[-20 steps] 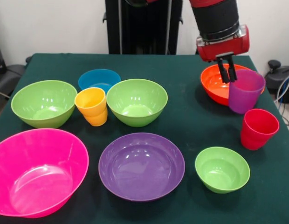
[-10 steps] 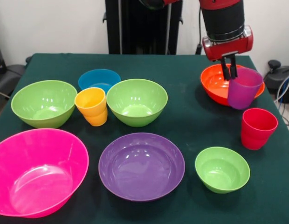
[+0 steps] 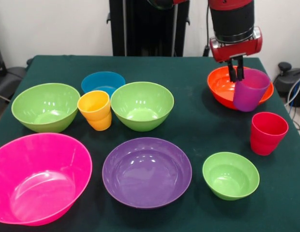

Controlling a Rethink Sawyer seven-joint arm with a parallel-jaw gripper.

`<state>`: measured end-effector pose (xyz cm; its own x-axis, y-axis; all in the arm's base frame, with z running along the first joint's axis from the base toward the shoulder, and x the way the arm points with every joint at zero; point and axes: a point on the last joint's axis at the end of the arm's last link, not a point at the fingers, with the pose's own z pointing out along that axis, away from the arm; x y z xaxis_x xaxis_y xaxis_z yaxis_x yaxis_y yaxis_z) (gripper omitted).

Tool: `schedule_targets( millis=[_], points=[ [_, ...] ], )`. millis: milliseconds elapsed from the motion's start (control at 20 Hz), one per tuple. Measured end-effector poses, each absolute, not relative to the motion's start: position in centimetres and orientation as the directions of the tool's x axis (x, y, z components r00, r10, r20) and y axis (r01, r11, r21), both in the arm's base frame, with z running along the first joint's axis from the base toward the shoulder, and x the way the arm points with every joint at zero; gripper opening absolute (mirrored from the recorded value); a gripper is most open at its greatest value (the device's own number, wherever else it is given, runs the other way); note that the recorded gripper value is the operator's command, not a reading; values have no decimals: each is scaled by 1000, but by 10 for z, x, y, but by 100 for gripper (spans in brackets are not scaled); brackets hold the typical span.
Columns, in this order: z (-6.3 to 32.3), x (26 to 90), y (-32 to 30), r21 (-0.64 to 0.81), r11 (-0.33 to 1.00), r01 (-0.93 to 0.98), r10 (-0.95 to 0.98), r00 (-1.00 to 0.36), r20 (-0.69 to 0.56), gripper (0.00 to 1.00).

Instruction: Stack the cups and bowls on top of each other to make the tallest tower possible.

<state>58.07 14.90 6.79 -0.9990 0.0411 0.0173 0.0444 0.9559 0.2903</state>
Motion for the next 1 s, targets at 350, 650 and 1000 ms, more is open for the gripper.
schedule_targets(
  millis=[350,650,1000],
  points=[
    [70,589,144,283,958,51,47,-999,21,0],
    [72,596,137,269,962,54,47,-998,30,0],
    [71,603,128,250,967,38,36,-999,15,0]
  ],
)
